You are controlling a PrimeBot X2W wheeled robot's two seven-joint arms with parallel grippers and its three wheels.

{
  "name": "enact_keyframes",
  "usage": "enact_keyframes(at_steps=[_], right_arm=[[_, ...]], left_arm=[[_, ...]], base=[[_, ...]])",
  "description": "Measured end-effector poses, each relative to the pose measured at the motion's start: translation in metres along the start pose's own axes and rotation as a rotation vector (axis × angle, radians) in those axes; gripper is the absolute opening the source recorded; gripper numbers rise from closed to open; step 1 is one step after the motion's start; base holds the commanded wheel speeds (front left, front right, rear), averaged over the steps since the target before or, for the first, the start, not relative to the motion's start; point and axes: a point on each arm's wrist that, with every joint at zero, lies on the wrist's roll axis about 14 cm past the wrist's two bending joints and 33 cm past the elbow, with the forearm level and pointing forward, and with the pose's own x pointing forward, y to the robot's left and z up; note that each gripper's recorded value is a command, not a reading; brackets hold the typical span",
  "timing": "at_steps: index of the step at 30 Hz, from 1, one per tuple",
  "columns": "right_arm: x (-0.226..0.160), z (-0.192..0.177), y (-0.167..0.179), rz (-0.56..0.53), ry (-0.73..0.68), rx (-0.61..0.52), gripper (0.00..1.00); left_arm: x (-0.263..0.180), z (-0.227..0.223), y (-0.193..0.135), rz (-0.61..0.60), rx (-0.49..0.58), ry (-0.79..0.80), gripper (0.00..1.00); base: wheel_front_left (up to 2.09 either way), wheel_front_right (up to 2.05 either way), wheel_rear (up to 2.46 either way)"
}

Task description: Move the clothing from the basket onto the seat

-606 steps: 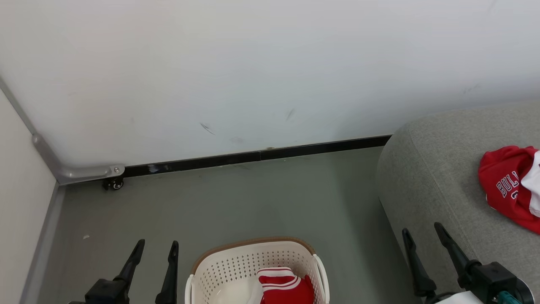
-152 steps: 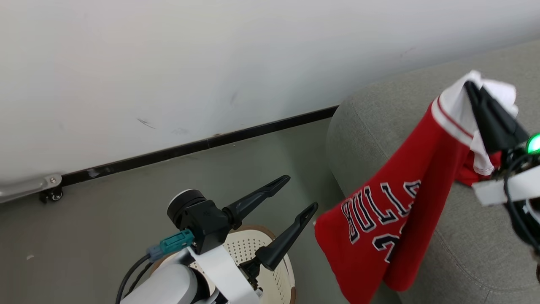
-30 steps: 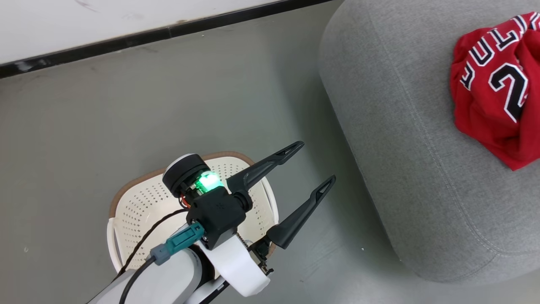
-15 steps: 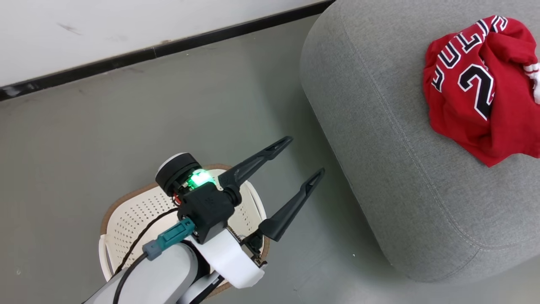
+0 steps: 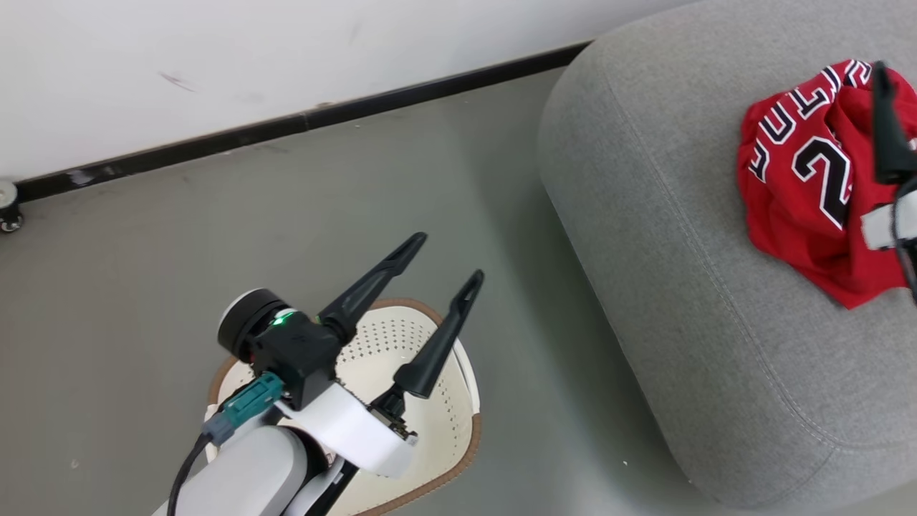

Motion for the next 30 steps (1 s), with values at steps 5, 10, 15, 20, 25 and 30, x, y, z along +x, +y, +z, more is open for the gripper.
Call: enact_keyframes(at_steps=[5,10,15,20,25,30], right_arm=[[0.008,0.012,0.049,0.108,-0.047,0.03,1.0],[0.011,0.025,0.095,0.207,-0.093,0.064,1.0],[0.009,0.033,0.129,0.277,-0.121,0.102,1.0],[0.002,0.036,0.158,0.336,-0.131,0.13,1.0],[-0.007,0.032,0.177,0.373,-0.123,0.146,1.0],[-0.018,0.023,0.19,0.388,-0.101,0.185,1.0]], left_arm=[[-0.019,0.001,0.019,0.105,0.01,0.012,1.0],[-0.038,0.006,0.036,0.205,0.026,0.012,1.0],[-0.061,0.011,0.057,0.329,0.045,0.009,1.0],[-0.085,0.02,0.075,0.432,0.074,0.005,1.0],[-0.107,0.022,0.083,0.506,0.085,0.014,1.0],[-0.126,0.035,0.091,0.578,0.107,-0.014,1.0]], base=[[0.0,0.0,0.0],[0.0,0.0,0.0],[0.0,0.0,0.0],[0.0,0.0,0.0],[0.0,0.0,0.0],[0.0,0.0,0.0]])
